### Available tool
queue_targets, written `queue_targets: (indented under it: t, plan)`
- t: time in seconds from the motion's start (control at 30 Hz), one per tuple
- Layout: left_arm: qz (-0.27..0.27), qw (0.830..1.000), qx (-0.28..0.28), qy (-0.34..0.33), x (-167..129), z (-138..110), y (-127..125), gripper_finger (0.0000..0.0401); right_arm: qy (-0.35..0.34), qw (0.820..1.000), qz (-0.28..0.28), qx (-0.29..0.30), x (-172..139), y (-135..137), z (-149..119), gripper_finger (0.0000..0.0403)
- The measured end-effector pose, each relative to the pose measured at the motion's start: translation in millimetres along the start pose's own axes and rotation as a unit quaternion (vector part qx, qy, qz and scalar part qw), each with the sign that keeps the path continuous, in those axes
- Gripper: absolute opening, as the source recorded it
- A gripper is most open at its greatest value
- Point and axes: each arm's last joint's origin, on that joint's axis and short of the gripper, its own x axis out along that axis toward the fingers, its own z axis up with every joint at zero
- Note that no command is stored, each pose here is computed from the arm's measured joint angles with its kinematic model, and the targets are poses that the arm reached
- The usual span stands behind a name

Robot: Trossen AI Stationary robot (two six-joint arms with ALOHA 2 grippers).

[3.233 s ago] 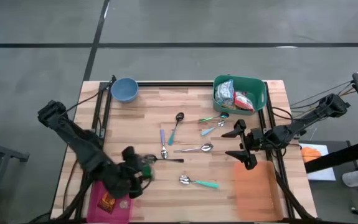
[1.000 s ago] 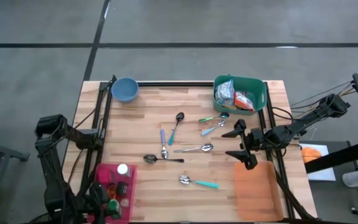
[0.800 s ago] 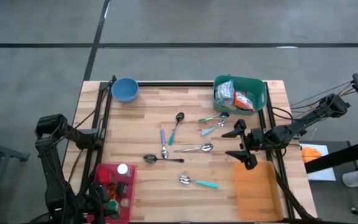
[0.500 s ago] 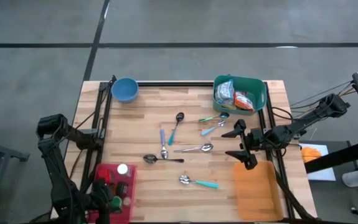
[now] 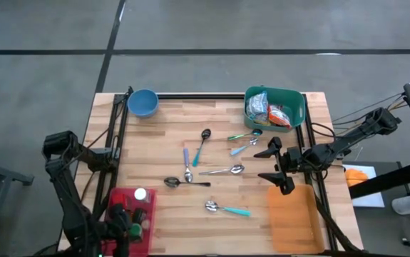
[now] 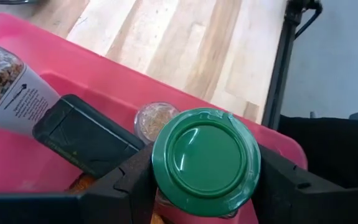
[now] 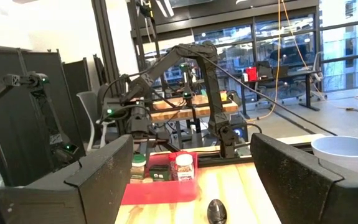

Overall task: Pick & Place Food Item
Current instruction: Put the green seasoning bottle into the pink bin

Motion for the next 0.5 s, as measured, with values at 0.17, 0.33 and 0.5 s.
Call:
queue_targets:
  t: [0.17, 0.33, 0.5]
  plan:
    - [-0.013, 1.000, -0.011, -0.004, 11, -7, 6, 0.0196, 0.000, 1.000, 0.000, 0.000, 0, 0, 0, 0.0322]
    - [-0.026, 0.999, -0.036, -0.013, 18, -10, 10, 0.0198, 0.000, 1.000, 0.000, 0.000, 0, 0, 0, 0.0322]
    - [-0.026, 0.999, -0.035, -0.006, 17, -9, 9, 0.0225, 0.000, 1.000, 0.000, 0.000, 0, 0, 0, 0.0322]
